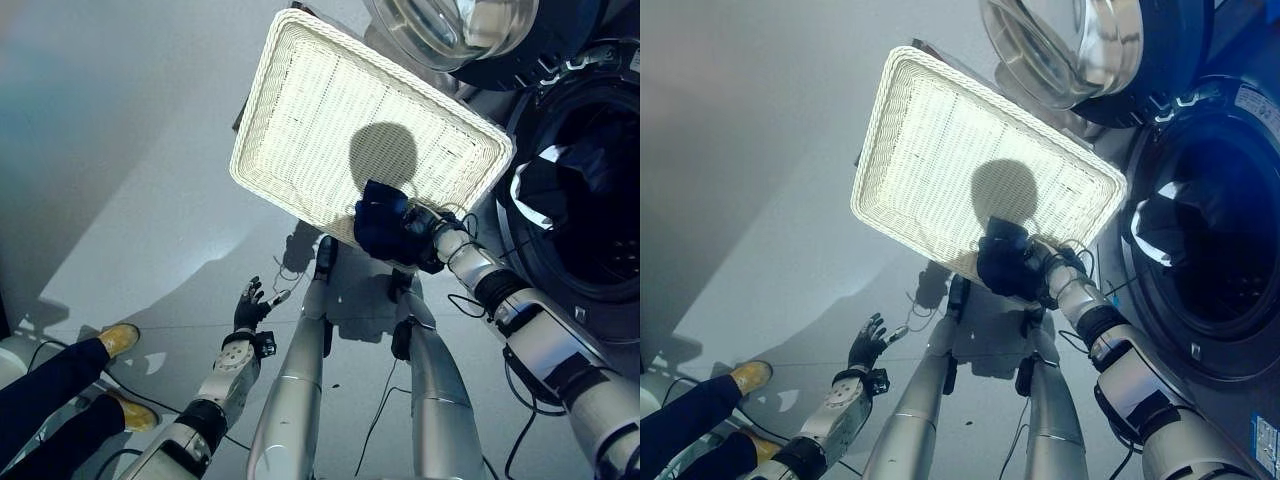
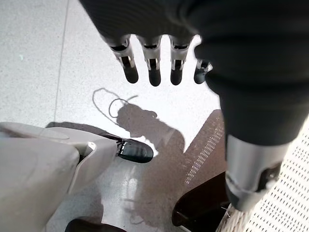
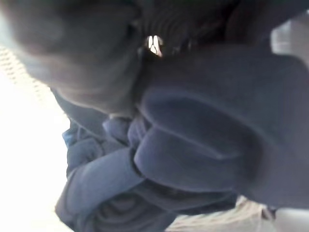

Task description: Put the clothes into the washing machine.

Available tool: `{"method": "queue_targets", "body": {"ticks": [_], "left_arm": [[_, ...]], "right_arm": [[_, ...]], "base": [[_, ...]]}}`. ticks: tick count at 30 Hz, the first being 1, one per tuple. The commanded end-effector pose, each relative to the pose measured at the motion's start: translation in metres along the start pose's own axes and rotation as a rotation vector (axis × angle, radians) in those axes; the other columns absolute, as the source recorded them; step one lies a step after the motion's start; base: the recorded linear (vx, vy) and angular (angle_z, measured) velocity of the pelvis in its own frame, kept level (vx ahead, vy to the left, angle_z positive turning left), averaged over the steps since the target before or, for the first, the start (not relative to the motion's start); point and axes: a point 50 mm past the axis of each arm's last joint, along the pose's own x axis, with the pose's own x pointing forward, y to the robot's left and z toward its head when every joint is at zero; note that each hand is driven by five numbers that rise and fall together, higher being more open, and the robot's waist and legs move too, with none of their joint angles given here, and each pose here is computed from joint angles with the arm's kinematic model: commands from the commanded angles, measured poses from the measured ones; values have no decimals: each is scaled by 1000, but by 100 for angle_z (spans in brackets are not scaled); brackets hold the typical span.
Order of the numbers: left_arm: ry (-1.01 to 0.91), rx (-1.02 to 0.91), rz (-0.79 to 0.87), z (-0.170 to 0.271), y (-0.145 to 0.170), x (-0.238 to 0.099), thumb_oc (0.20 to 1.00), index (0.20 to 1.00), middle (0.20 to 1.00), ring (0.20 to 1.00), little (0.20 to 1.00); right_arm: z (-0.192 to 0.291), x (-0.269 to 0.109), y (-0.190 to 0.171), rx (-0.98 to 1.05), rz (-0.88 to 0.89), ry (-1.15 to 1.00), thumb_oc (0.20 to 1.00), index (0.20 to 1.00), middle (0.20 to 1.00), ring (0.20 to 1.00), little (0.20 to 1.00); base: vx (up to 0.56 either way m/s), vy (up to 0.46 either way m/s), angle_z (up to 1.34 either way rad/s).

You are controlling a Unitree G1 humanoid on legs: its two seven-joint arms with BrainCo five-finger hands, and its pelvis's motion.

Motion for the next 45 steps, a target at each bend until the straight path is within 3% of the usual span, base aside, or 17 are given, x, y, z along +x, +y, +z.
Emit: {"method": "queue_targets", "body": {"ticks": [1,5,6,7,8,9,29,33,40,45], "left_arm": [[-2,0,31,-4,0,0,1000,1000,1000,1000,1000],[10,2,31,-8,2,-1,1000,1000,1000,1000,1000],[11,4,29,-8,1,-1,1000,1000,1000,1000,1000],[11,4,29,-8,1,-1,1000,1000,1000,1000,1000],[13,5,22,-10,0,-2,1000,1000,1000,1000,1000],[13,6,20,-10,0,-3,1000,1000,1000,1000,1000],[8,-1,27,-10,-2,-4,1000,1000,1000,1000,1000],[3,-7,27,-9,0,-4,1000,1000,1000,1000,1000],[-27,-8,14,-2,1,-3,1000,1000,1000,1000,1000],[-37,-7,9,2,-1,-2,1000,1000,1000,1000,1000]], "right_arm": [[-15,-4,-3,212,-2,22,200,200,200,200,200],[-25,-6,-2,351,38,49,200,200,200,200,200],[-27,-6,-1,381,48,58,520,520,520,520,520],[-27,-6,-1,381,48,58,520,520,520,520,520],[-30,-7,1,440,76,65,887,887,887,887,887],[-31,-7,2,450,83,68,1000,1000,1000,1000,1000],[-13,-7,11,403,153,10,1000,1000,1000,1000,1000],[-7,-6,11,245,165,8,1000,1000,1000,1000,1000],[-5,-5,4,-249,193,83,1000,1000,1000,1000,1000],[-3,-3,3,-487,254,163,1000,1000,1000,1000,1000]], "base": [[10,2,-10],[25,23,-9],[22,21,-10],[23,38,-11],[21,37,-6],[31,51,-9],[4,13,-1],[-1,5,1],[-4,2,3],[-7,1,9]]}}
